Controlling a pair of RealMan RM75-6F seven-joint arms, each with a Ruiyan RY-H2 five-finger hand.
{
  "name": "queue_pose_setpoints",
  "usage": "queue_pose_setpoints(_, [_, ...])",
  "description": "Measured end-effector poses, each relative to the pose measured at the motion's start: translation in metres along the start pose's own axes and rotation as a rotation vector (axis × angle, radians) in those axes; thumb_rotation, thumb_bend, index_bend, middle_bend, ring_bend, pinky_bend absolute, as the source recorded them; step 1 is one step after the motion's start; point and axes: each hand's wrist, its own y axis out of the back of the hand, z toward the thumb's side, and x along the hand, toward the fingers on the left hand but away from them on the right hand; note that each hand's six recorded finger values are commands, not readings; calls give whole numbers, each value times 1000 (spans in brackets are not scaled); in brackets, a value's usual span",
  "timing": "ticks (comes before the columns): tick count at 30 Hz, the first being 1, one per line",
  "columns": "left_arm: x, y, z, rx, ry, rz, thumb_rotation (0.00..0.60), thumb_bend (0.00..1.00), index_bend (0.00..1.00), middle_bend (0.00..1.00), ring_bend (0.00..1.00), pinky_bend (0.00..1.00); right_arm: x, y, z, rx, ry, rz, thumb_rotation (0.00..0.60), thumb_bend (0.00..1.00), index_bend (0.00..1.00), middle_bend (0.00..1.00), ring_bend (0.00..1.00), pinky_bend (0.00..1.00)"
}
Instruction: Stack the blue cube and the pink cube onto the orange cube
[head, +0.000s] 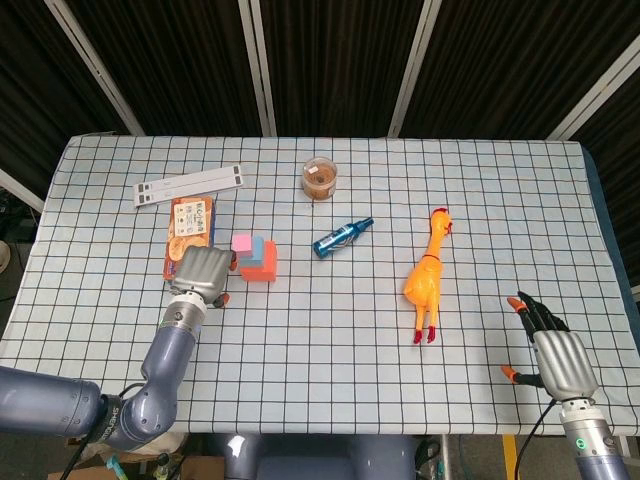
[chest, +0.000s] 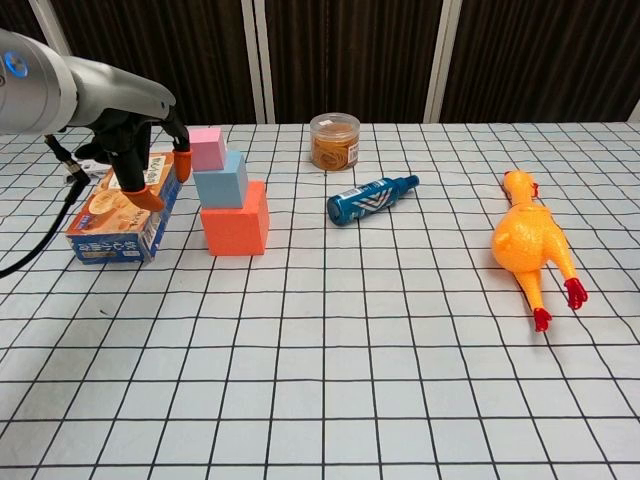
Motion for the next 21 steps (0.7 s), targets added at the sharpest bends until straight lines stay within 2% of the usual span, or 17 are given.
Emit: queue_pose_setpoints(21, [1, 3, -2, 9, 12, 8, 600, 316, 364, 1000, 805, 780, 1, 1, -1, -8, -7, 3, 600, 160, 124, 73, 128, 251])
